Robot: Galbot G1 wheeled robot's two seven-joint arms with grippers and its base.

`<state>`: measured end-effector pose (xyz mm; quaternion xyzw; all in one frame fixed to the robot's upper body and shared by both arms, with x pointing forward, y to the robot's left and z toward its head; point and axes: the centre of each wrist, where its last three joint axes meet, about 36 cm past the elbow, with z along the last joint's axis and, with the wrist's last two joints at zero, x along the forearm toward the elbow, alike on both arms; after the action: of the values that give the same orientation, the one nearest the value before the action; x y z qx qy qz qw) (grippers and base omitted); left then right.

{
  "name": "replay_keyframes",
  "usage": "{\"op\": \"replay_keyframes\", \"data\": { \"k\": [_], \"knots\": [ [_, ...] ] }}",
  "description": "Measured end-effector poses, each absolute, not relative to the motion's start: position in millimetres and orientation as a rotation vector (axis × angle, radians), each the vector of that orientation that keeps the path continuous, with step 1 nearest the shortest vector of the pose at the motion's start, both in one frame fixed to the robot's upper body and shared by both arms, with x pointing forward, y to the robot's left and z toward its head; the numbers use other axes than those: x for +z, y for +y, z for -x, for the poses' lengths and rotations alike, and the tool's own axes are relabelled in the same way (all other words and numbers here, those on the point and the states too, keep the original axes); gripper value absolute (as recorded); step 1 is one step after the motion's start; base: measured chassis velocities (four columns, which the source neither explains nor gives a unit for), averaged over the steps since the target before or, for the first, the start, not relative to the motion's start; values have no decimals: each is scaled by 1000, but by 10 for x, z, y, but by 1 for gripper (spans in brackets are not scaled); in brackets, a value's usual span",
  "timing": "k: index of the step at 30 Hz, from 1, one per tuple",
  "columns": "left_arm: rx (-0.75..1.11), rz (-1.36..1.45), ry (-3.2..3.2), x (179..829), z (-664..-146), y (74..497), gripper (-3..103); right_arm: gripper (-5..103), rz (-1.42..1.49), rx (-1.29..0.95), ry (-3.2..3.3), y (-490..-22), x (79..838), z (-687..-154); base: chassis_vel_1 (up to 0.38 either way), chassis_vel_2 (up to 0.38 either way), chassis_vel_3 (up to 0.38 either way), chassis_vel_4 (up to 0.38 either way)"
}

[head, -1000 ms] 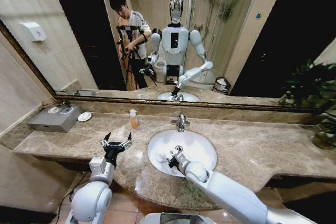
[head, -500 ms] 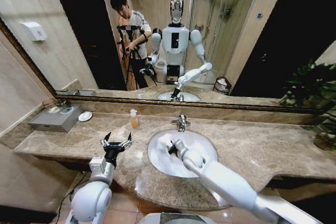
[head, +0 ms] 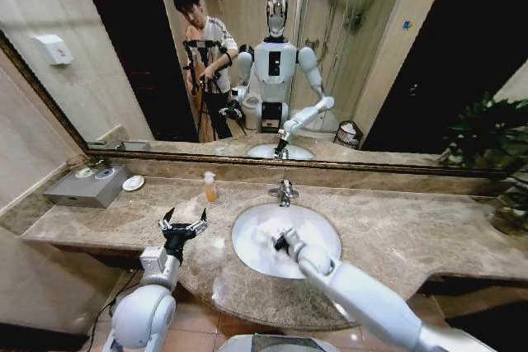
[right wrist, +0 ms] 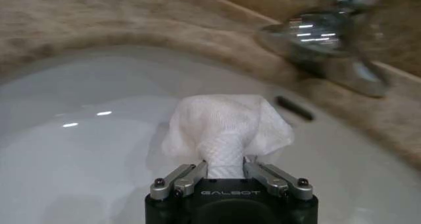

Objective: Pick up the towel from the sink counter and wipe the mirror surface.

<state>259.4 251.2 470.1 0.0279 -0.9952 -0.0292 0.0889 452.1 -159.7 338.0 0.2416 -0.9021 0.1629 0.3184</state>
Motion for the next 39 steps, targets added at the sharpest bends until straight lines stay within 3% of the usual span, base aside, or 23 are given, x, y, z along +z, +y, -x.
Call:
{"op": "replay_keyframes", "data": {
  "k": [12, 26, 39],
  "knots": [
    [-87, -83, -2961, 4701, -2594, 2512, 100, 10, -631, 479, -2258, -1974, 3211, -3787, 0, 0, 0, 0],
    [-87, -83, -2961, 4701, -2594, 2512, 100, 10, -389, 509, -2344, -2415, 3402, -4390, 0, 0, 0, 0],
    [-87, -83, -2961, 4701, -2594, 2512, 100, 10, -523, 522, -2281, -2349, 3307, -3709, 0, 0, 0, 0]
  ]
}}
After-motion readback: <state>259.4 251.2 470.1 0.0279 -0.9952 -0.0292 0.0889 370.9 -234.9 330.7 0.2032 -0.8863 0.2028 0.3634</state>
